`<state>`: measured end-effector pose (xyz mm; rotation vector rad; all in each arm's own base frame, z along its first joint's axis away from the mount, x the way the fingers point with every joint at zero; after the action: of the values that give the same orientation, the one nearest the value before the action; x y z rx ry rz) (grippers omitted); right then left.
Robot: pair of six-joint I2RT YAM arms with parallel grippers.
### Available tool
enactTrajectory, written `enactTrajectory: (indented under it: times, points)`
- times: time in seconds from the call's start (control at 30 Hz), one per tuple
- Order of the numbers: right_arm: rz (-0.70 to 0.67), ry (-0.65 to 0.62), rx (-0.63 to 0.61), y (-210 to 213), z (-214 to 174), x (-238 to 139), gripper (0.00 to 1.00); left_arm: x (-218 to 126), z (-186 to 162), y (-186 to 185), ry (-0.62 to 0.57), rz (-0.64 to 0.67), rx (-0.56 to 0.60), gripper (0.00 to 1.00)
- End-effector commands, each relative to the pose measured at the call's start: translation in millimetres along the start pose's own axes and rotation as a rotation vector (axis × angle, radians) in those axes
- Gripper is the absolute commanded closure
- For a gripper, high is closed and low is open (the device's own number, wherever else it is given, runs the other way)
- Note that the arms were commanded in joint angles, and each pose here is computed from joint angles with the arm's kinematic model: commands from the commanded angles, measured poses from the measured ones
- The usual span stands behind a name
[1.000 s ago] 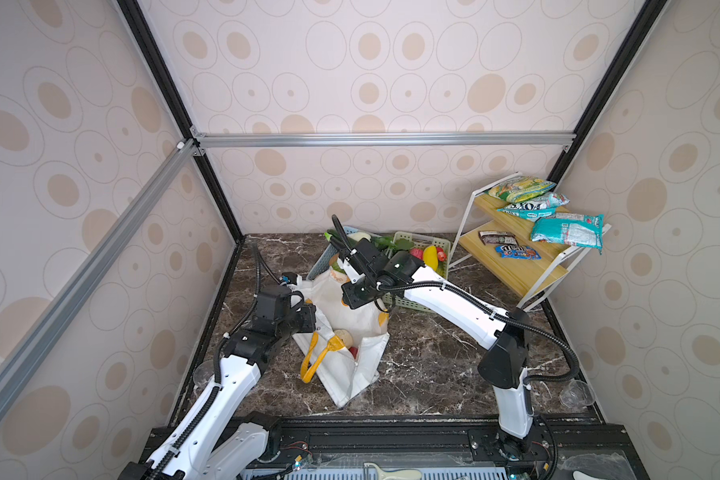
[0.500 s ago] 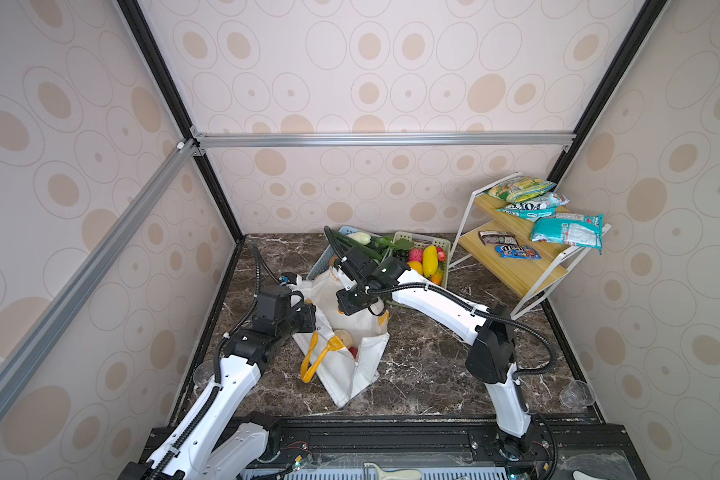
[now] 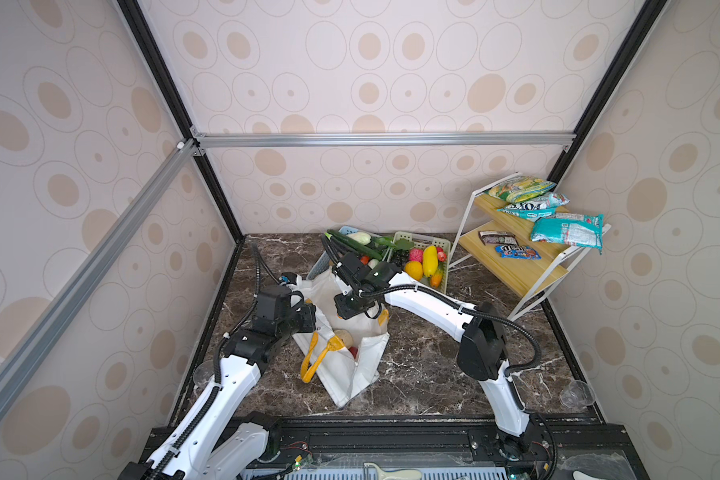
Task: Place the food into the grocery bag and tie it
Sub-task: 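Lower the small orange fruit into the bag while the left gripper holds the rim, then open the right gripper to release the small orange fruit and lift out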
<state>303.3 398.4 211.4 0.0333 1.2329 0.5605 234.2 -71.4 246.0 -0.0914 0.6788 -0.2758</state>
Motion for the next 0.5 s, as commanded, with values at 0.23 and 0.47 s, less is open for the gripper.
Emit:
enactTrajectory:
  times: [0.23,0.47]
  points:
    - [-0.019,-0.025,-0.006,1.5,0.8,-12.4,0.54,-10.3,13.1,0.5,-0.056,0.011,-0.004,1.00]
    - [0.008,-0.075,-0.016,5.6,3.3,-44.5,0.52,-9.6,13.3,0.6,-0.055,0.012,-0.007,1.00]
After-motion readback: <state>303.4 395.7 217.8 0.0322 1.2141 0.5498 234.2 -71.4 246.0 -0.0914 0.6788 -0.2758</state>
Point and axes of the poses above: each gripper's point midway between its finger pads, its own x axis out along the fingers, its own y axis along the line the jaws close on, z = x × y, the point moved 8 cm from there along -x, back along the fingers, and after that the axes turned 10 degrees about x, right-handed, at the moved point
